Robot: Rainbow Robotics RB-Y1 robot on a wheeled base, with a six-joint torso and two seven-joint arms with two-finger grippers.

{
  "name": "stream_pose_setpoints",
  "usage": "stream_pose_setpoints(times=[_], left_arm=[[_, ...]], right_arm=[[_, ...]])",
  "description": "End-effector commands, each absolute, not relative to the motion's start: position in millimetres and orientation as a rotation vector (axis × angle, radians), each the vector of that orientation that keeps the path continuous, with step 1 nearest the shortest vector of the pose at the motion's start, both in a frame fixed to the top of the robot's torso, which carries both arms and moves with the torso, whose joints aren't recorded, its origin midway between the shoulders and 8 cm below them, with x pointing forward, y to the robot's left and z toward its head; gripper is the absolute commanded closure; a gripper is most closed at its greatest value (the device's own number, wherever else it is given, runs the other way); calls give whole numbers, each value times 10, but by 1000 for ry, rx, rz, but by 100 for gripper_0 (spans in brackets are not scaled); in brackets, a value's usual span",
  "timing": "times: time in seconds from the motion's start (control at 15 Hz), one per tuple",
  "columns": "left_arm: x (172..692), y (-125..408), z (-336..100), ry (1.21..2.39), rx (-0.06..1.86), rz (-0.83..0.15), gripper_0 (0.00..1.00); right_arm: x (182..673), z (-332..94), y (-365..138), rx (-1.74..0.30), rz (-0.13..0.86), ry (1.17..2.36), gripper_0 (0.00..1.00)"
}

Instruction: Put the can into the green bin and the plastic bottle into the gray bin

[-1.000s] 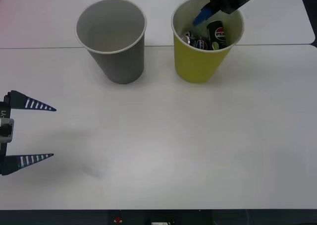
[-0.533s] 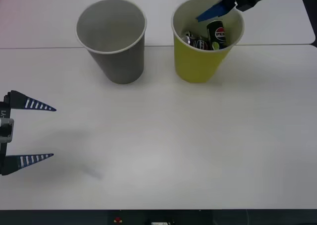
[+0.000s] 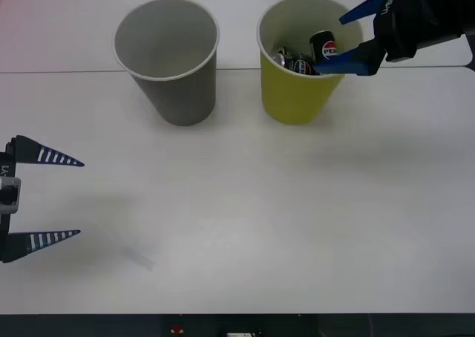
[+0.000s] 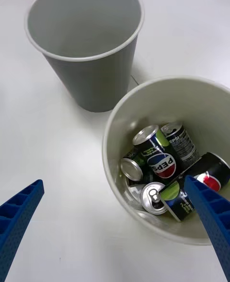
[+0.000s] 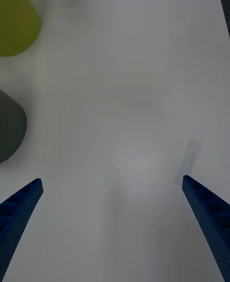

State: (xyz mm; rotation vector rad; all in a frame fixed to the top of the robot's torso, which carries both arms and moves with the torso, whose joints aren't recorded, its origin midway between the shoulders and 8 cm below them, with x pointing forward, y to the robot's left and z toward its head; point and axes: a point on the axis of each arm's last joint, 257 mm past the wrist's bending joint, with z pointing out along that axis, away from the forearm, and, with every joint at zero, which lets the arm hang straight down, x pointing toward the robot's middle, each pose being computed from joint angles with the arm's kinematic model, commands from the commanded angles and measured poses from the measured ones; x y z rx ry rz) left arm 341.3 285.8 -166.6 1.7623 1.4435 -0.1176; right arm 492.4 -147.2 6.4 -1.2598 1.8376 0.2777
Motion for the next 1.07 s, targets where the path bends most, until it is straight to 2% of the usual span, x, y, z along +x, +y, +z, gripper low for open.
stream_pose_setpoints(times=[0.07, 0.53, 0.87, 1.07], left_arm=[[3413, 2858, -1666, 1444, 1762, -118, 0], [3413, 2858, -1666, 1444, 1762, -118, 0], [3413, 2858, -1666, 1444, 1762, -118, 0], [3413, 2858, -1666, 1444, 1762, -118, 0]], right_arm=[[4636, -95, -1557, -1342, 269, 1765, 0], [4116, -550, -1805, -1485, 295, 1644, 0], [3933, -813, -1960, -1533, 319, 1617, 0], [3826, -985, -2059, -1570, 291, 1615, 0]])
